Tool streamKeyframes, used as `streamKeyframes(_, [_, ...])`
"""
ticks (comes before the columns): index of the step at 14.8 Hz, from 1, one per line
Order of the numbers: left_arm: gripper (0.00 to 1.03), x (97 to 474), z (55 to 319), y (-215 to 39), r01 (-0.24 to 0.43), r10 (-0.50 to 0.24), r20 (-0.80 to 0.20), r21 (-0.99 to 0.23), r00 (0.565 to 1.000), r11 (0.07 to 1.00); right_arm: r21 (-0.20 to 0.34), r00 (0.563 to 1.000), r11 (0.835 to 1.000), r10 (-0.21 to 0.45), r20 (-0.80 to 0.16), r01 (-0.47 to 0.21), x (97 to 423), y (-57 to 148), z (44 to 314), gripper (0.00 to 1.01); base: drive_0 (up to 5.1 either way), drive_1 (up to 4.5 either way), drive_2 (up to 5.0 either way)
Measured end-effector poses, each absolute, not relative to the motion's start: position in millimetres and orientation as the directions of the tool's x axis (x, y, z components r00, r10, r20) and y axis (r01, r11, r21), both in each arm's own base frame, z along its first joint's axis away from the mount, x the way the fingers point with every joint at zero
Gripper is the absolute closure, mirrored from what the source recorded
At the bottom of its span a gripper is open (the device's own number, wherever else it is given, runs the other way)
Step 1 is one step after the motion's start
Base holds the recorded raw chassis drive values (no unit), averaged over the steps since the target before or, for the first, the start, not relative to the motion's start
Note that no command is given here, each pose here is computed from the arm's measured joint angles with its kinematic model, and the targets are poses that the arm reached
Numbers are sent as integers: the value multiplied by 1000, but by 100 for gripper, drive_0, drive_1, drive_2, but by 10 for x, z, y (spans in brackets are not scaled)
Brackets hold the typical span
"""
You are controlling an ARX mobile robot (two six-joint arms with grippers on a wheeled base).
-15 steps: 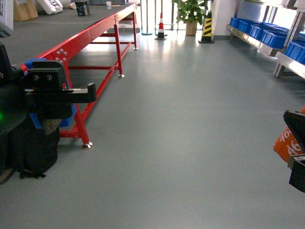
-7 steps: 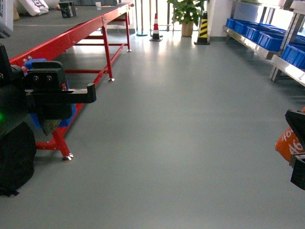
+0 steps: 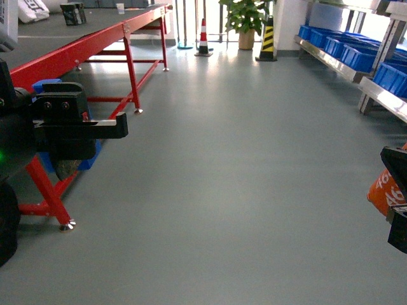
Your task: Sort blue parts and orange caps into right shelf containers
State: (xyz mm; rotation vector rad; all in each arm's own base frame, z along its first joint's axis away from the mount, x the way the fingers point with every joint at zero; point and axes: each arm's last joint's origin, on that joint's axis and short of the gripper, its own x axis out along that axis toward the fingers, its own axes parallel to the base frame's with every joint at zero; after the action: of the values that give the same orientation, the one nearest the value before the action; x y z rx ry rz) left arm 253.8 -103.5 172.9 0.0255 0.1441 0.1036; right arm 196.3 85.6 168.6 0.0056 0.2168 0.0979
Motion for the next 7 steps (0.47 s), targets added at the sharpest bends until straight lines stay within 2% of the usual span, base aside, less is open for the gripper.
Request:
streamKeyframes(6, [63,2537,1731,-1034,-102,105,-142,33,984,994,16,972,995,98,-216,-97,1963,855,1684,57,303,181,-500])
streamKeyframes(7, [63,2537,1727,-1034,-101,105,-145,34,984,994,15,972,995,97,-216,-96,1963,855,1684,57,-5,375,-385])
